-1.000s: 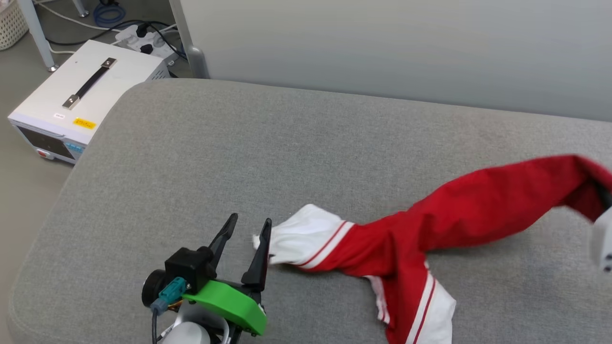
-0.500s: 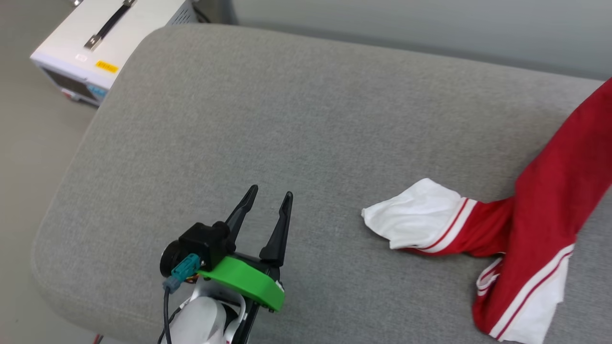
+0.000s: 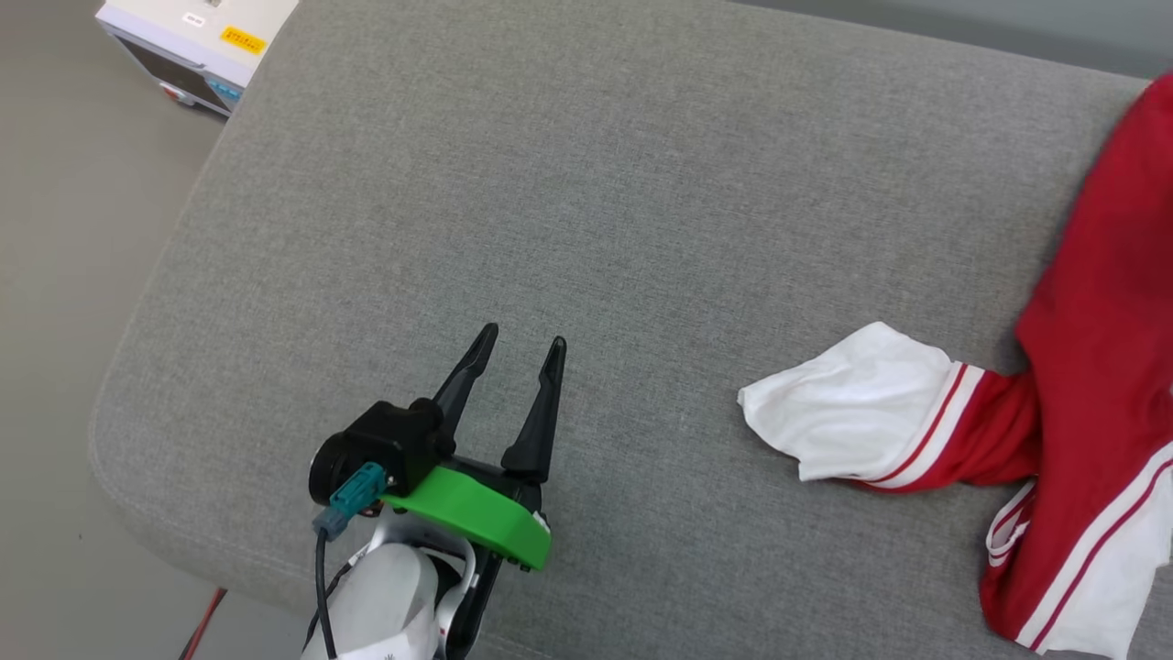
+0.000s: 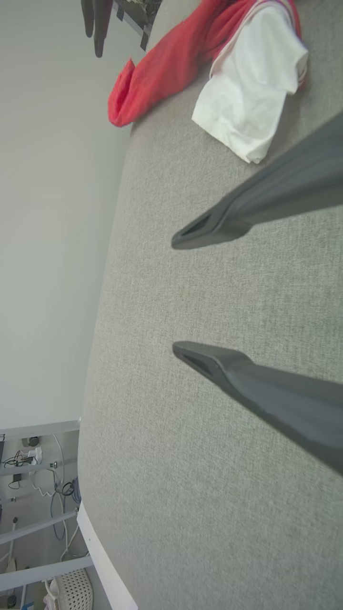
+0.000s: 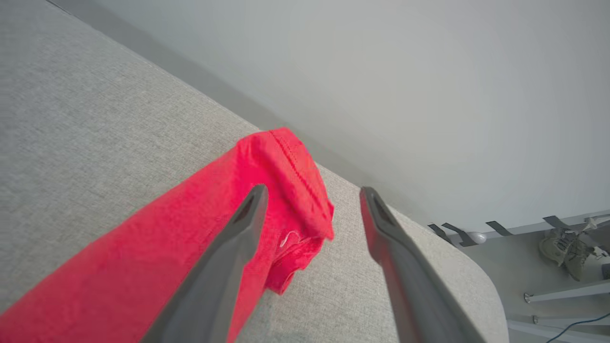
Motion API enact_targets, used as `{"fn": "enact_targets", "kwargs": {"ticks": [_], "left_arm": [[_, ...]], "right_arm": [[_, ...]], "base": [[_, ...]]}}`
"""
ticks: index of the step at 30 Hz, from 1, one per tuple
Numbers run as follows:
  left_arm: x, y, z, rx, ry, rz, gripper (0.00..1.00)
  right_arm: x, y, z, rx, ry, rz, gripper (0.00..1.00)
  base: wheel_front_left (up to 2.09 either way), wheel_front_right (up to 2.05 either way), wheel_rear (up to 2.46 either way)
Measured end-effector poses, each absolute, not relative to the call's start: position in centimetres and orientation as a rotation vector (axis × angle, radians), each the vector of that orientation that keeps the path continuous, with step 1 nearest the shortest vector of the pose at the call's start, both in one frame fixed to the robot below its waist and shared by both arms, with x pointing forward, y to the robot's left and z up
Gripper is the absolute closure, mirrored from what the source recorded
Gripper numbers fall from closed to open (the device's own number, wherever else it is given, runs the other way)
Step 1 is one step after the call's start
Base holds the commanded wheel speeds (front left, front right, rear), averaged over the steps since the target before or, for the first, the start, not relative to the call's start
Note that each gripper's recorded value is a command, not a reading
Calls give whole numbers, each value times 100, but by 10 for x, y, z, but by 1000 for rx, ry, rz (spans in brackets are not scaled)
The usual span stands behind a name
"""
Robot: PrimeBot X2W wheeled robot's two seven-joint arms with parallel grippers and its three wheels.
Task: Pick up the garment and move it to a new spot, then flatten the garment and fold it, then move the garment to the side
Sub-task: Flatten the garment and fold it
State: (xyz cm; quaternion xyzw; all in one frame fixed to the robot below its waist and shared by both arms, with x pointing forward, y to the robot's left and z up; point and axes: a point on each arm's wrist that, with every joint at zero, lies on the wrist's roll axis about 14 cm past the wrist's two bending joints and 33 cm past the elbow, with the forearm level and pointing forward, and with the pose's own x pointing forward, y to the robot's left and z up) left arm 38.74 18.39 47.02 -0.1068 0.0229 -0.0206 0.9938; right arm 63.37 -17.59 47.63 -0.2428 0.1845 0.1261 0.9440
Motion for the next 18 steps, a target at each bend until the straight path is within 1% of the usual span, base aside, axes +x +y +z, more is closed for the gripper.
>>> {"fn": "enact_targets", "kwargs": {"ticks": [4, 10, 18], "left_arm": [[389, 180, 478, -218, 23, -61, 0], [390, 169, 493, -229, -21, -102, 0], [385, 149, 505, -265, -54, -164, 0]], "right_arm": [[622, -173, 486, -425, 321, 267, 0], [600, -179, 519, -343, 203, 260, 0], [548, -188, 557, -177, 34, 255, 0]], "base": [[0, 0, 0], [0, 0, 0], [0, 0, 0]]}}
